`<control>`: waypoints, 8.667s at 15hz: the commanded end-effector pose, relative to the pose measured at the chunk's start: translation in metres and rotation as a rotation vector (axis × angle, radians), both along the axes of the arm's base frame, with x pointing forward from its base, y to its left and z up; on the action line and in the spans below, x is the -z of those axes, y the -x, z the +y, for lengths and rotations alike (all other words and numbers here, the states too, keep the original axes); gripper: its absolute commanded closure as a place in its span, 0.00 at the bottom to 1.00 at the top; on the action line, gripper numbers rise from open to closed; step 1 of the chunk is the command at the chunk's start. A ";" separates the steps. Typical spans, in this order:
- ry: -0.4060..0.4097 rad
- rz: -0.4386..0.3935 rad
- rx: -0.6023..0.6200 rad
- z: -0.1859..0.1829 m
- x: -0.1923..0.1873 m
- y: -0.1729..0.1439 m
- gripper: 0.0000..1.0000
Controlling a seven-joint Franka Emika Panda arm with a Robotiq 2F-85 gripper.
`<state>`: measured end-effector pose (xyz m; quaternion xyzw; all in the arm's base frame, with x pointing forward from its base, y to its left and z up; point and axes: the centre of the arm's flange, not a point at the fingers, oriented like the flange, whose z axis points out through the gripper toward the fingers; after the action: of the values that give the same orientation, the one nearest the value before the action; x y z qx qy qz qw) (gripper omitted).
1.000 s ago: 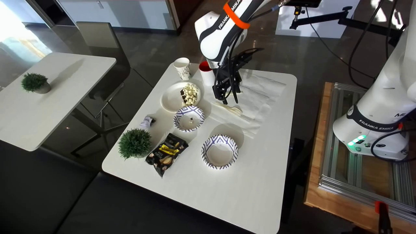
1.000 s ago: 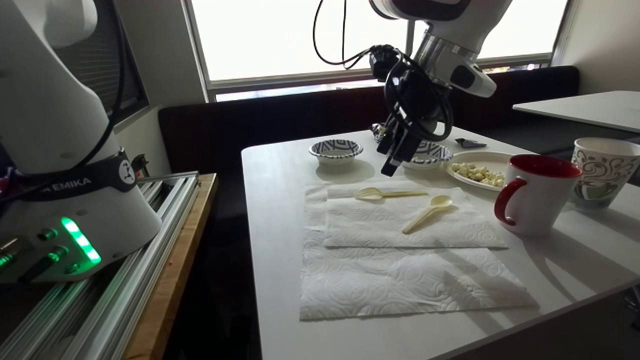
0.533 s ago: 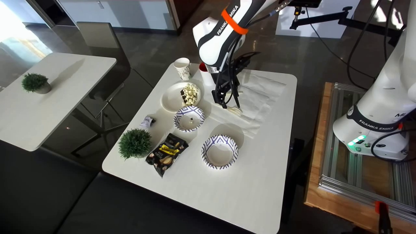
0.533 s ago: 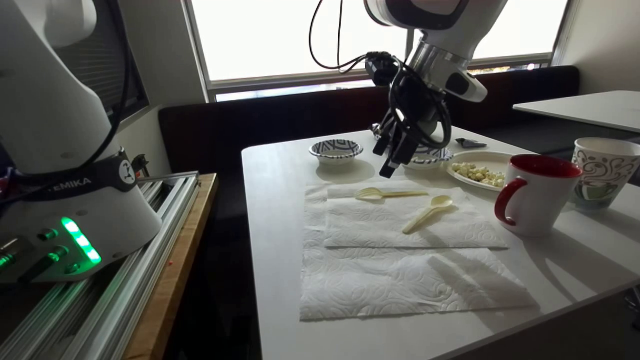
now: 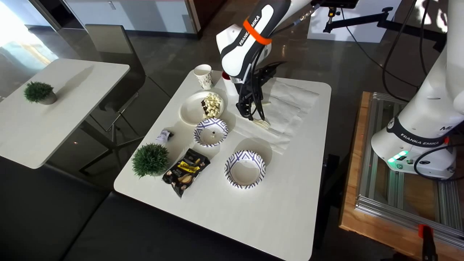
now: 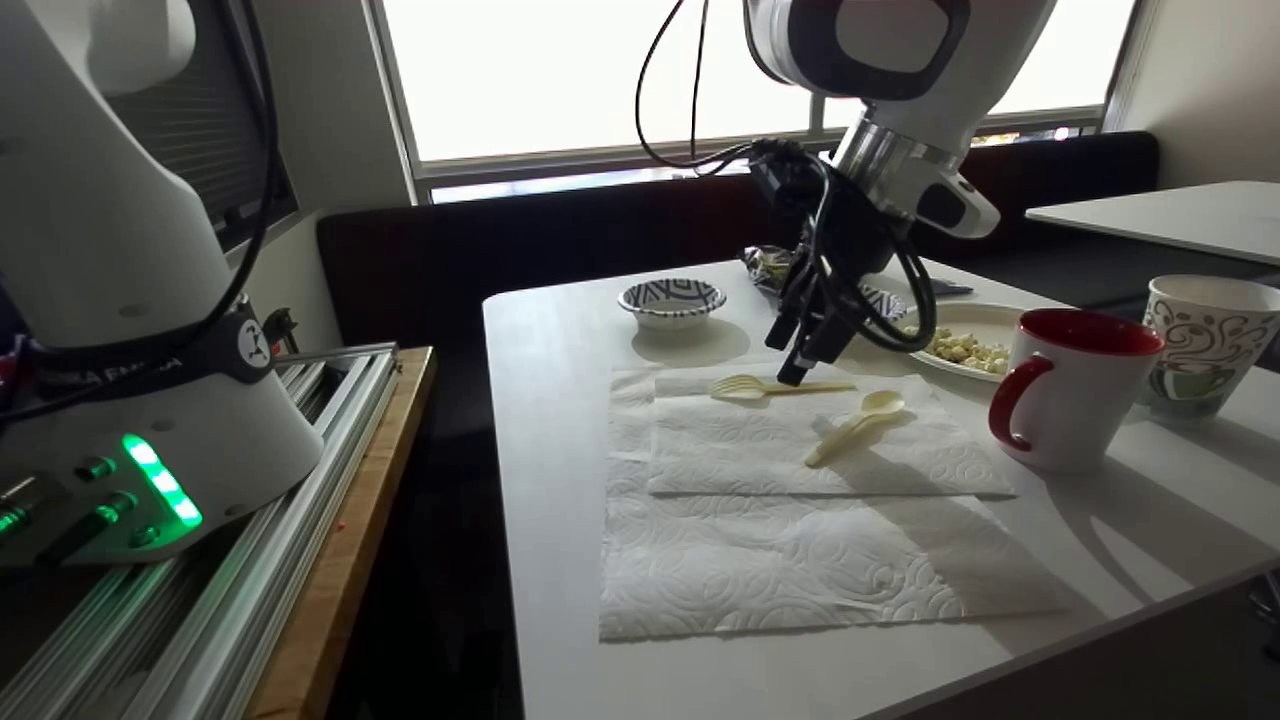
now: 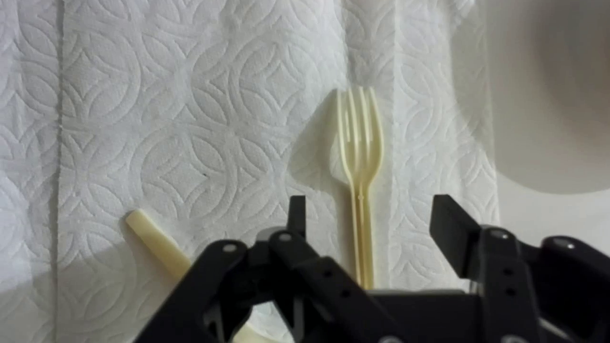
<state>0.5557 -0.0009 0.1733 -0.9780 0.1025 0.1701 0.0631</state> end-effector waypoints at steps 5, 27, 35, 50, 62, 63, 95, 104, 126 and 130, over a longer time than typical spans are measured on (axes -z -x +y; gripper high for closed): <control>-0.035 0.004 -0.019 -0.032 0.027 -0.008 0.46; -0.030 0.014 -0.063 -0.011 0.010 0.003 0.39; -0.013 0.025 -0.058 0.003 0.009 0.001 0.46; 0.015 0.054 -0.027 0.007 0.026 -0.003 0.58; 0.023 0.060 -0.039 0.003 0.027 0.000 0.87; 0.027 0.060 -0.042 0.003 0.027 0.001 0.87; -0.029 -0.897 -0.012 0.071 -0.145 -0.011 0.88; 0.027 -1.082 0.011 0.081 -0.117 -0.047 0.97; 0.138 -1.108 0.070 0.071 -0.031 -0.108 0.97; 0.138 -1.089 0.080 0.079 -0.032 -0.107 0.97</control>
<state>0.6544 0.0686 0.2059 -0.9210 0.0963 -0.3742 0.0497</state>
